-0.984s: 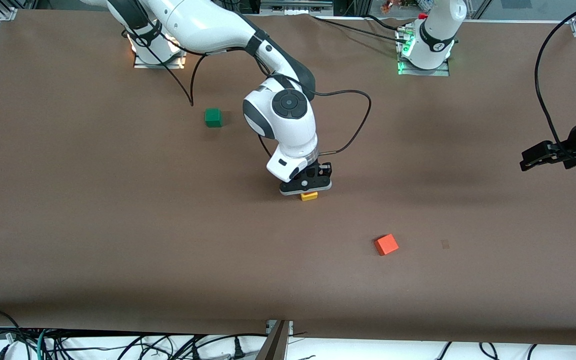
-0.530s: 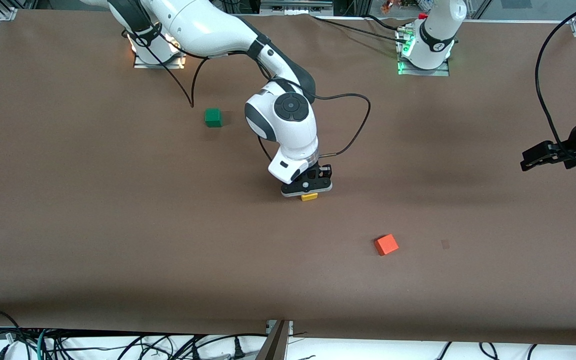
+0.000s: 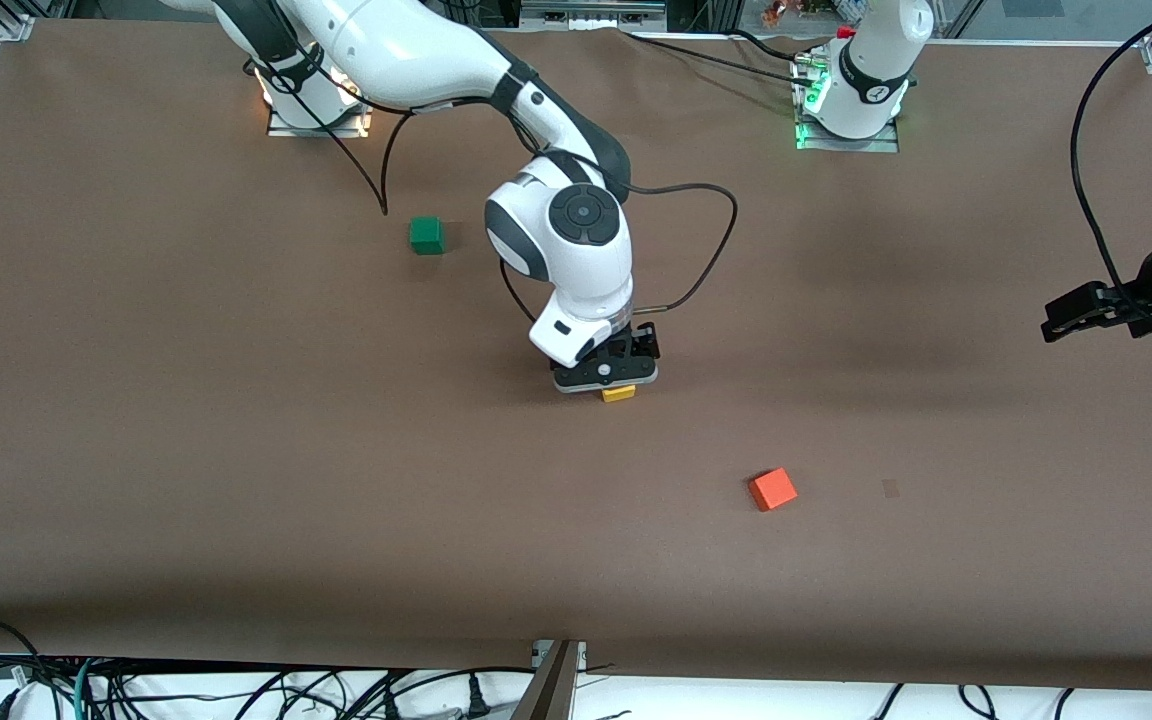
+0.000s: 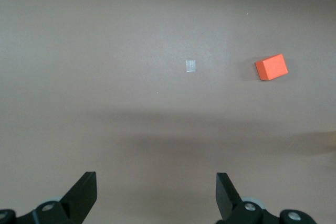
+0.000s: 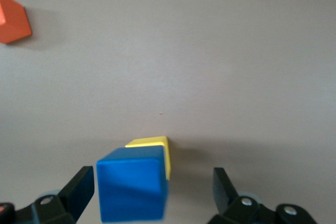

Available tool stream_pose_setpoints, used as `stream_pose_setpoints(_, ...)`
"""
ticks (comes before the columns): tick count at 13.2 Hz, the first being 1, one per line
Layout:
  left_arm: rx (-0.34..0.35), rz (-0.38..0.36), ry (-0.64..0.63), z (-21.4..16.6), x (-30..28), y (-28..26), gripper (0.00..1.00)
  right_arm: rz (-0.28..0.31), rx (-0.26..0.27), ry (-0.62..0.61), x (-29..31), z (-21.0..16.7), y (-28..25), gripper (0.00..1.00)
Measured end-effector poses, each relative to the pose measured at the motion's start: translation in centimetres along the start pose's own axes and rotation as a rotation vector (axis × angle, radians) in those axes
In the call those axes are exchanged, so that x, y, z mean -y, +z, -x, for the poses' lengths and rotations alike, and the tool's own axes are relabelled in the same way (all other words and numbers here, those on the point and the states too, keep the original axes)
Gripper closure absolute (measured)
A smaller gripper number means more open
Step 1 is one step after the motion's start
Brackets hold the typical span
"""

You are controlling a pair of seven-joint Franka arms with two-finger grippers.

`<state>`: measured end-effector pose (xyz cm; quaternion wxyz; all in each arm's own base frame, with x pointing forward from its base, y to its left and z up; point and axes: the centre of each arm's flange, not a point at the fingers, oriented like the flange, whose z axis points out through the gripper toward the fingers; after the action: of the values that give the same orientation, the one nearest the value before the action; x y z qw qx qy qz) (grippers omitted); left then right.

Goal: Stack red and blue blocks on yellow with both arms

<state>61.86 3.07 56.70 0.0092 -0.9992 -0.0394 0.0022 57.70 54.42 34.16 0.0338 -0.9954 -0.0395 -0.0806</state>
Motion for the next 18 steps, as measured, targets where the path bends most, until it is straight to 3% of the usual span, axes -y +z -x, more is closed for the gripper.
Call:
stream_pose_setpoints(3, 0.0, 0.0, 0.0, 0.0, 0.0, 0.0, 0.0, -0.035, 0.055, 0.06, -6.6, -4.3, -8.9, 0.0)
stream_pose_setpoints(5, -0.001, 0.0, -0.001, 0.0, 0.0, 0.0, 0.0, -0.085, 0.1, 0.095, -15.2, -7.8, -14.8, 0.0)
stream_pose_setpoints(8, -0.001, 0.0, -0.001, 0.0, 0.0, 0.0, 0.0, -0.094, 0.188, 0.111, -26.7, -9.4, -20.9, 0.0)
stream_pose_setpoints(12, -0.002, 0.0, -0.001, 0.0, 0.0, -0.1, 0.0, -0.051, 0.193, 0.153, -31.7, -6.0, -28.4, 0.0)
stream_pose_setpoints(15, -0.002, 0.0, -0.001, 0.0, 0.0, -0.1, 0.0, 0.009, 0.184, 0.108, -35.0, -1.6, -30.0, 0.0)
stream_pose_setpoints(18, -0.002, 0.0, -0.001, 0.0, 0.0, -0.1, 0.0, 0.01, 0.187, 0.096, -38.0, 1.0, -30.5, 0.0)
